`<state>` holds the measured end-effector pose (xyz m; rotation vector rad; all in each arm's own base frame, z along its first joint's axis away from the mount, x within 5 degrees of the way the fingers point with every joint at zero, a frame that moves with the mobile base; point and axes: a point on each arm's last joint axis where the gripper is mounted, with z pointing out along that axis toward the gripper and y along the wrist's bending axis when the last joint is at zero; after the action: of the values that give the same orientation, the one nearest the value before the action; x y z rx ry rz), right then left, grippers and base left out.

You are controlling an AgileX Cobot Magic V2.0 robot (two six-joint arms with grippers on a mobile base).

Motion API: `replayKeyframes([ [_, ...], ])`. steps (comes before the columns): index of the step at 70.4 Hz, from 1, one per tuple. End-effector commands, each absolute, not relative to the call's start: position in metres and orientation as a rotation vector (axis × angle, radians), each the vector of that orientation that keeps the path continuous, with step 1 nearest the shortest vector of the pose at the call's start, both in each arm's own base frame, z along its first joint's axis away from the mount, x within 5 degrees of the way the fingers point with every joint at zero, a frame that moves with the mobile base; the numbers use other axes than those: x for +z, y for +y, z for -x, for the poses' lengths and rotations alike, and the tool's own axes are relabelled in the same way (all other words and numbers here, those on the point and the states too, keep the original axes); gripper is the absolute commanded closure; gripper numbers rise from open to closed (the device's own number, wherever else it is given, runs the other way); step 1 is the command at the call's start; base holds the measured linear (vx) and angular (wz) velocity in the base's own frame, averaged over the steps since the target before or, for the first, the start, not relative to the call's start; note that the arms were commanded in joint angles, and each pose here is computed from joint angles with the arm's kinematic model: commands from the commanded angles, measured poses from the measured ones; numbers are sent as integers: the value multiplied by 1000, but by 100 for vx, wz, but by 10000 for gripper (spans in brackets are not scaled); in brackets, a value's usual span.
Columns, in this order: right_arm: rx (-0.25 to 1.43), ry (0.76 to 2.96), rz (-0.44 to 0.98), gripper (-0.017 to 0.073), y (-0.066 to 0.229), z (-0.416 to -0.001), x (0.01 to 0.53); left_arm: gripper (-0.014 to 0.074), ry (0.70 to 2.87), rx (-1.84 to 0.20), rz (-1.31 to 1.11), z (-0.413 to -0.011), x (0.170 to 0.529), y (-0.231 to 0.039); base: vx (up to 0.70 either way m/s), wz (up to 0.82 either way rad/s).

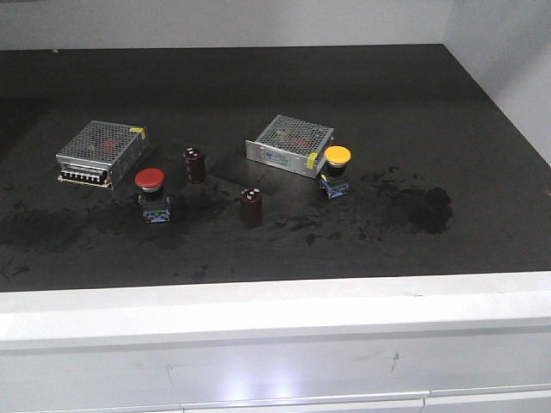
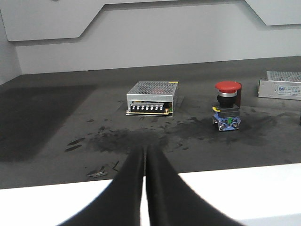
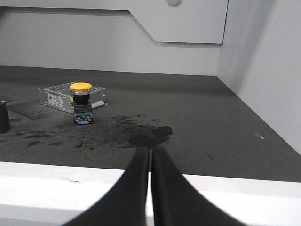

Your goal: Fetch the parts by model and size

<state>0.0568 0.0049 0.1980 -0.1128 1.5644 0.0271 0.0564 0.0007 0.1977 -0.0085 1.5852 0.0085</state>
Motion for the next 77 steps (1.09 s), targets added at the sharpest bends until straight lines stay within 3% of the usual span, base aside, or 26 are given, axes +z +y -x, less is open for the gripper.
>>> replayKeyframes([
  [1,23,1486,121,569,5,-56,203,600,1491,-4,6,-55,209,0,0,0],
  [63,23,1486,121,569,5,-56,203,600,1486,-4,6,-55,209,0,0,0],
  [77,36,1332,118,569,6,-53,220,600,1388,-69,63,-53,220,0,0,0],
])
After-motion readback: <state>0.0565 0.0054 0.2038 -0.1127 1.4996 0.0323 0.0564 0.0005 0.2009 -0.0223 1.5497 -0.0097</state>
